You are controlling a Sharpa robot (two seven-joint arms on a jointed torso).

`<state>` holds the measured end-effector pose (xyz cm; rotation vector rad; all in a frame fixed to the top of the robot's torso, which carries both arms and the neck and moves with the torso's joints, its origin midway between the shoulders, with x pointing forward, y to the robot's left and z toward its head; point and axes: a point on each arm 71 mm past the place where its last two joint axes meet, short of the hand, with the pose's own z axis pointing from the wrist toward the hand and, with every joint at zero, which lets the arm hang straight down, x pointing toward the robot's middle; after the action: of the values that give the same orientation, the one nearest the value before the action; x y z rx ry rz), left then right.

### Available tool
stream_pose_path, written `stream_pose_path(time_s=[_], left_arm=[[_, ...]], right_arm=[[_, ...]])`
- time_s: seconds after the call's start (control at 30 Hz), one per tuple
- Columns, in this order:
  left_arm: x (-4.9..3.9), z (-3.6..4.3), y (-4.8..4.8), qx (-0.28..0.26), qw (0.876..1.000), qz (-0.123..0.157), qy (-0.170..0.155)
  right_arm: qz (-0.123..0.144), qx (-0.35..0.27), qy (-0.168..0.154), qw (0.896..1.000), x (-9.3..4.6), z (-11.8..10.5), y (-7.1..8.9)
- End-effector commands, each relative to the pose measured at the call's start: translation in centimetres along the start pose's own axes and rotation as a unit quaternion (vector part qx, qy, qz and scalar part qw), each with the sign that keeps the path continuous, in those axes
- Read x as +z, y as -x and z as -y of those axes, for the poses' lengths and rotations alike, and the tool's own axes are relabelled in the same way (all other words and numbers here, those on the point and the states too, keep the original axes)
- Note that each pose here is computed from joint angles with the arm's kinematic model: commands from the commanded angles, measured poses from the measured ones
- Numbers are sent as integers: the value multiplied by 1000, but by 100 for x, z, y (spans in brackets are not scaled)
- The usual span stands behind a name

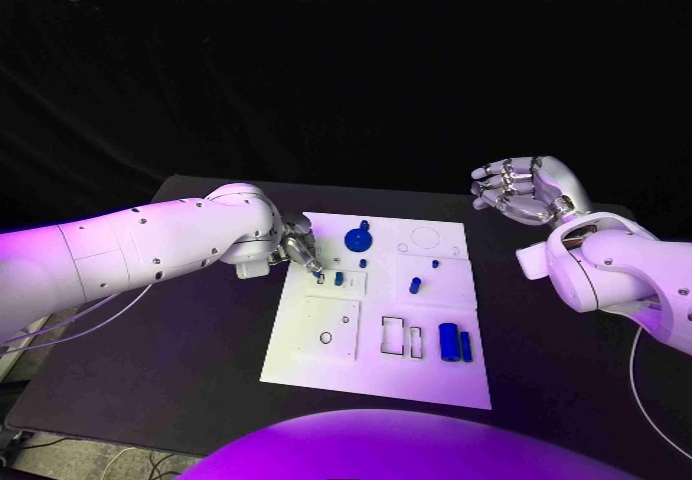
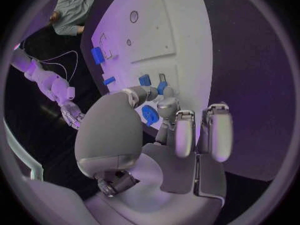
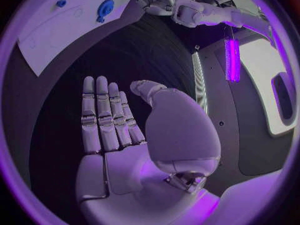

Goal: Assemble the parts on the task board

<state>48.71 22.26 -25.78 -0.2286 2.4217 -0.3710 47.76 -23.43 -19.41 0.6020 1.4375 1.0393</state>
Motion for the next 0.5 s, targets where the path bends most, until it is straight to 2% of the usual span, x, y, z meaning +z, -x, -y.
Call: stream_pose_path(time_s=[0.03, 0.5], left_arm=[[5, 25, -18, 9, 1000, -6, -6], [18, 36, -52, 8, 1000, -15, -6]], right_arm=[[-8, -1, 7, 1000, 0, -10, -16], [-7, 0, 7, 1000, 0, -7, -15]])
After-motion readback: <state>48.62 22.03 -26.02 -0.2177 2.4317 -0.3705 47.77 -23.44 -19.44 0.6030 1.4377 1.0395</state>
